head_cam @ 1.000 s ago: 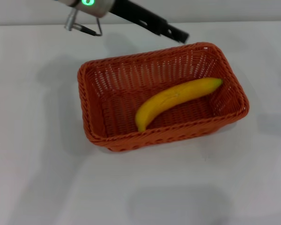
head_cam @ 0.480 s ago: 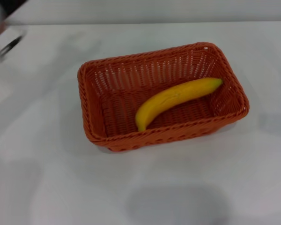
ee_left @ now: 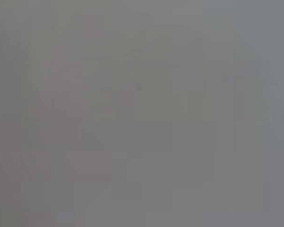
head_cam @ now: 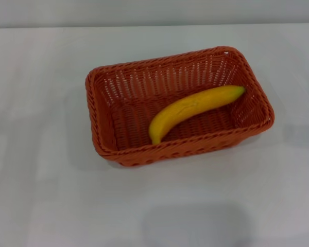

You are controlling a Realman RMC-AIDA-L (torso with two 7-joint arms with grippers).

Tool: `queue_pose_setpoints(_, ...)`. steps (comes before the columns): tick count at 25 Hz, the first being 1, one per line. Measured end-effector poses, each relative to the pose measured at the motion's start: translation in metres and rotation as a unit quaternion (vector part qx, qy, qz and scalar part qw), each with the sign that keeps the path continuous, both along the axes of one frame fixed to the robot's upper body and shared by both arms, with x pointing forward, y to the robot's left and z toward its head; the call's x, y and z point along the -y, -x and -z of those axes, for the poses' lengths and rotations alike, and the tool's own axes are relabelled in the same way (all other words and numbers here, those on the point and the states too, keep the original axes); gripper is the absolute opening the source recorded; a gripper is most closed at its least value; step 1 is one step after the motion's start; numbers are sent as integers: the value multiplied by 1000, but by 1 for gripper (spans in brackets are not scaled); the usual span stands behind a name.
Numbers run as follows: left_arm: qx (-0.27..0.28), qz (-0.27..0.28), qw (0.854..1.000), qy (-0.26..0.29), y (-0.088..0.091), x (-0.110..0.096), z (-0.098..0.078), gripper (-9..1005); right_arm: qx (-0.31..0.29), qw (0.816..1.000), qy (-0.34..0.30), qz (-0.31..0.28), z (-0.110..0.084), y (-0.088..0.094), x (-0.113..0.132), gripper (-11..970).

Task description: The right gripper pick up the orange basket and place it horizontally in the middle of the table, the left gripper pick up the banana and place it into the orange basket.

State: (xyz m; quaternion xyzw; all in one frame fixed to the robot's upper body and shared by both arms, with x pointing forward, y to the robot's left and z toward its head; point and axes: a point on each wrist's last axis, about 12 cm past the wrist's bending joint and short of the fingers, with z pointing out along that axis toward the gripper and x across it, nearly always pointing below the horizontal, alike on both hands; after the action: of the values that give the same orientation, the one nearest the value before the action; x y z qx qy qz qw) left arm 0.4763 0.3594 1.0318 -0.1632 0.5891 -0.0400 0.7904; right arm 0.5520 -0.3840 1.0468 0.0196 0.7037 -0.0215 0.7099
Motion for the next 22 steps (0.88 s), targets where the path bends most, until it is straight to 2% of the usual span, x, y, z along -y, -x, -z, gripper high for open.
queue_pose_setpoints(4, -31, -46, 998, 8, 21, -4, 14, 868, -2, 1000, 3, -4, 1, 0, -1, 656)
queue_pose_setpoints(8, -59, -55, 997, 12, 30, -8, 22, 868, -6, 1000, 2, -4, 3, 1, -2, 656)
queue_pose_setpoints(13, -75, -56, 996, 10, 29, -11, 25, 869, -13, 1000, 13, -9, 7, 4, -6, 657)
queue_pose_setpoints(22, -75, -54, 996, 3, 27, -11, 24, 870, -12, 1000, -1, -11, 13, 11, -13, 835)
